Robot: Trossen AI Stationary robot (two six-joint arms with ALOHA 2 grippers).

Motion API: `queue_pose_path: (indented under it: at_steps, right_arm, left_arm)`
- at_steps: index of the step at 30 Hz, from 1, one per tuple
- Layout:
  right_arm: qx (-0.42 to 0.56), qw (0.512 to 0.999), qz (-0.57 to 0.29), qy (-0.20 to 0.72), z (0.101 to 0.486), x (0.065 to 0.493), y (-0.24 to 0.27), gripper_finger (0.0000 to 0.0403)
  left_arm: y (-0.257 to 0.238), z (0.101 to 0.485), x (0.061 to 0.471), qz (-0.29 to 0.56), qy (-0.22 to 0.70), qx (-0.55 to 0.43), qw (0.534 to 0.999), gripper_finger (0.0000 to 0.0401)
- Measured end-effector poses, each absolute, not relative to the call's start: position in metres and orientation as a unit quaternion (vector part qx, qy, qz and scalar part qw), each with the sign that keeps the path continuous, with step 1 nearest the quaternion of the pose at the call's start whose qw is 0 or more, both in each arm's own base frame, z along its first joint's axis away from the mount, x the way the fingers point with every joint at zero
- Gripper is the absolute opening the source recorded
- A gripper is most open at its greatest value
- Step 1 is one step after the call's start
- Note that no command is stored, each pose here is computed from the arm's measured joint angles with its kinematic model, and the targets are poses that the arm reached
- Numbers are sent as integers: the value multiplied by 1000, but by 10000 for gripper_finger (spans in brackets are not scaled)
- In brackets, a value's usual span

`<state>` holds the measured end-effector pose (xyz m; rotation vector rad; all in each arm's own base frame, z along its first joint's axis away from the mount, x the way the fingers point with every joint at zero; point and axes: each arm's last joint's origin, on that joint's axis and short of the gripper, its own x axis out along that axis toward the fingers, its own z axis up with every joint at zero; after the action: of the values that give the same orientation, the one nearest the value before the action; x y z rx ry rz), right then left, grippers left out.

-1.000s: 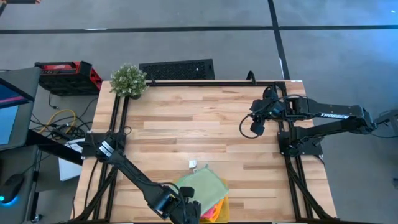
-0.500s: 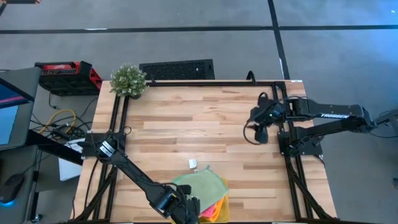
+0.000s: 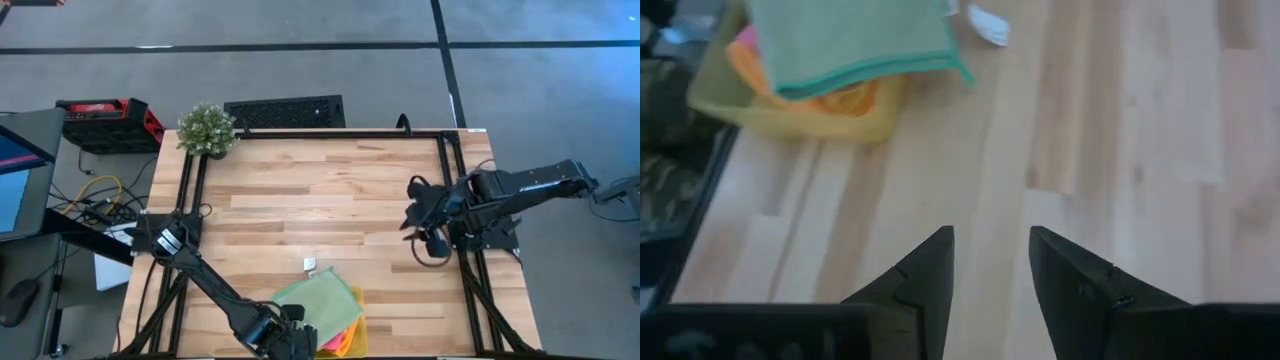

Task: Fold microfiber towels
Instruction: Put the green microfiber cloth into the yellow bin

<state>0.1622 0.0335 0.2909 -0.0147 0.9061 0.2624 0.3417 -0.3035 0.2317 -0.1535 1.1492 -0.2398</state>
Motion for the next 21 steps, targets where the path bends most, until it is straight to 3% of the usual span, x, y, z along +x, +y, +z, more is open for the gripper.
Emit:
queue_pose_path:
  at_steps: [8, 13, 21]
  right_arm:
    - [-11, 880, 231, 415, 294, 159, 59, 155]
    - [-17, 885, 249, 394, 297, 160, 65, 155]
    - [-2, 887, 242, 393, 298, 160, 65, 155]
  left_arm:
    - [-314, 216, 335, -136, 541, -106, 823, 7]
    - [-313, 213, 336, -118, 541, -118, 824, 12]
    - [-311, 212, 336, -113, 544, -116, 823, 66]
